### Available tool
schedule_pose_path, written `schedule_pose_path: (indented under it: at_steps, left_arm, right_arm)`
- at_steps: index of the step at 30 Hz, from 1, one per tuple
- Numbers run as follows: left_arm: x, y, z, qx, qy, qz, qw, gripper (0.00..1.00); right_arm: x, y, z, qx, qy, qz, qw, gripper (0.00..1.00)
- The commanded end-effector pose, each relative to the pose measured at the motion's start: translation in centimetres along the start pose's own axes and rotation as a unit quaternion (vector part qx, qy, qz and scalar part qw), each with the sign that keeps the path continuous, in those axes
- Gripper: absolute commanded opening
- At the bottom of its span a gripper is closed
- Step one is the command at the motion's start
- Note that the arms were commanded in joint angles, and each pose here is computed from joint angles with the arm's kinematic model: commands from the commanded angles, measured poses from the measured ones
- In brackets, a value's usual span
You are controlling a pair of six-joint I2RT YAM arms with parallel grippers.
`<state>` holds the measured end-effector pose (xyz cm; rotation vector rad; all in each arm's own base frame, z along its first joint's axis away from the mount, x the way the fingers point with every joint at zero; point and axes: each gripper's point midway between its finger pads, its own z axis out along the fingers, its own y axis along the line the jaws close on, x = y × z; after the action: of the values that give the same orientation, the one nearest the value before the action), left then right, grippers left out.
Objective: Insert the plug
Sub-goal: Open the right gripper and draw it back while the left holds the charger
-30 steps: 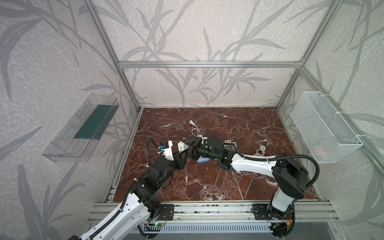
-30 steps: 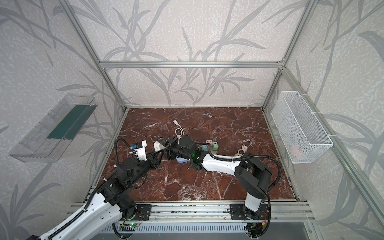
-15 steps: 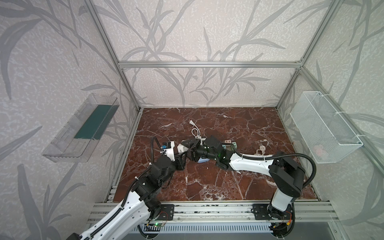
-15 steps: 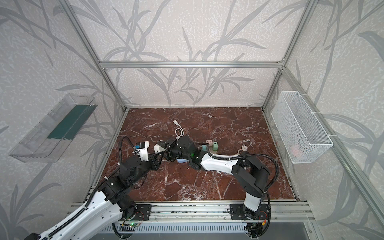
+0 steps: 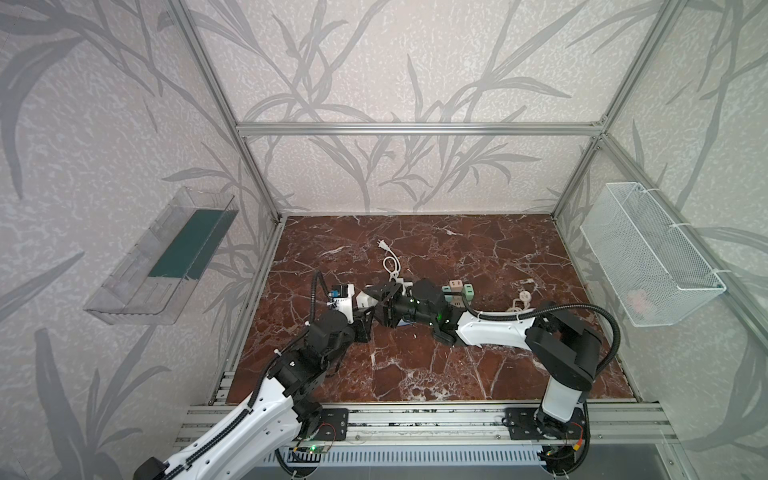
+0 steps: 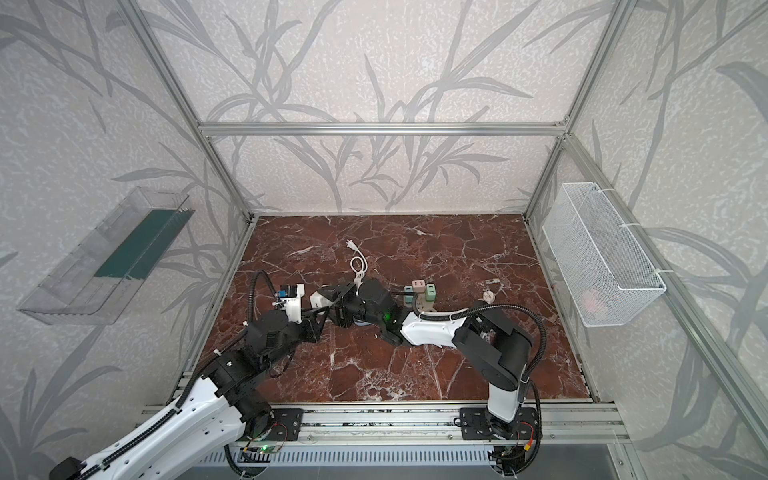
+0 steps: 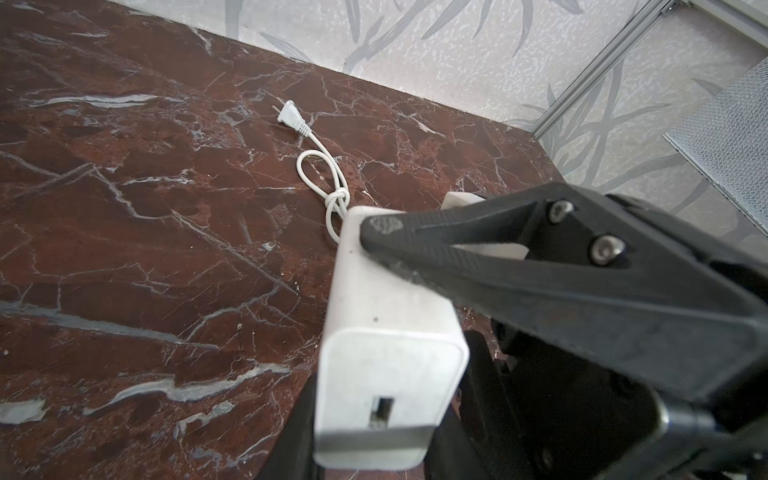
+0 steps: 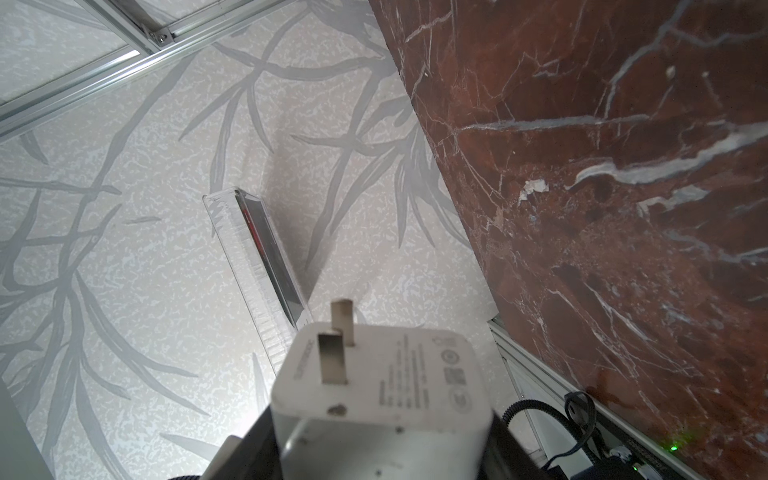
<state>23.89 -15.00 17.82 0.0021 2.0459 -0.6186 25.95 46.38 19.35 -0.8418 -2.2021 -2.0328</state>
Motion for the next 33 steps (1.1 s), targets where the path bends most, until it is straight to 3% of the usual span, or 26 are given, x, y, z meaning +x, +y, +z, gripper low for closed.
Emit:
schedule_pose_path:
  at_steps: [1, 4, 9, 13, 17, 23, 25, 29, 33]
  left_arm:
    - [-3.6, -2.7, -0.8, 0.055, -0.066, -0.009, 0.996, 0.0]
    - [-3.8, -2.9, -0.8, 0.06, -0.067, -0.002, 0.996, 0.0]
    - [-3.6, -3.4, -0.7, 0.07, -0.057, 0.0, 0.996, 0.0]
    - [-3.6, -3.6, -0.5, 0.074, -0.054, 0.003, 0.996, 0.0]
    - [-3.7, -3.8, -0.3, 0.074, -0.051, 0.009, 0.996, 0.0]
    - [-4.1, -3.3, -0.4, 0.049, -0.048, 0.018, 0.997, 0.0]
    - [-4.5, -3.0, -0.7, 0.036, -0.044, 0.012, 0.998, 0.0]
    - [-4.8, -2.7, -1.2, 0.006, -0.015, 0.005, 1.0, 0.0]
    - [-4.1, -2.4, -1.1, -0.031, 0.053, 0.008, 0.998, 0.0]
  right_arm:
    - [2.6, -0.4, 0.1, -0.006, 0.054, -0.013, 0.998, 0.01]
    - [2.0, -0.1, 0.0, -0.016, 0.051, -0.031, 0.998, 0.18]
    - [1.0, 0.5, -0.8, -0.011, 0.031, -0.067, 0.997, 0.6]
    - [0.0, 1.2, -1.7, -0.005, 0.017, -0.088, 0.996, 0.76]
    - [-1.2, 1.7, -3.1, 0.0, -0.005, -0.11, 0.994, 0.98]
    - [-2.7, 1.8, -6.8, 0.041, -0.036, -0.152, 0.987, 1.0]
    - [-3.5, 1.1, -8.5, 0.079, -0.054, -0.18, 0.979, 0.93]
    - [-3.8, -0.4, -10.6, 0.181, -0.047, -0.257, 0.948, 0.8]
    - [-4.6, -1.8, -12.2, 0.257, -0.047, -0.314, 0.913, 0.64]
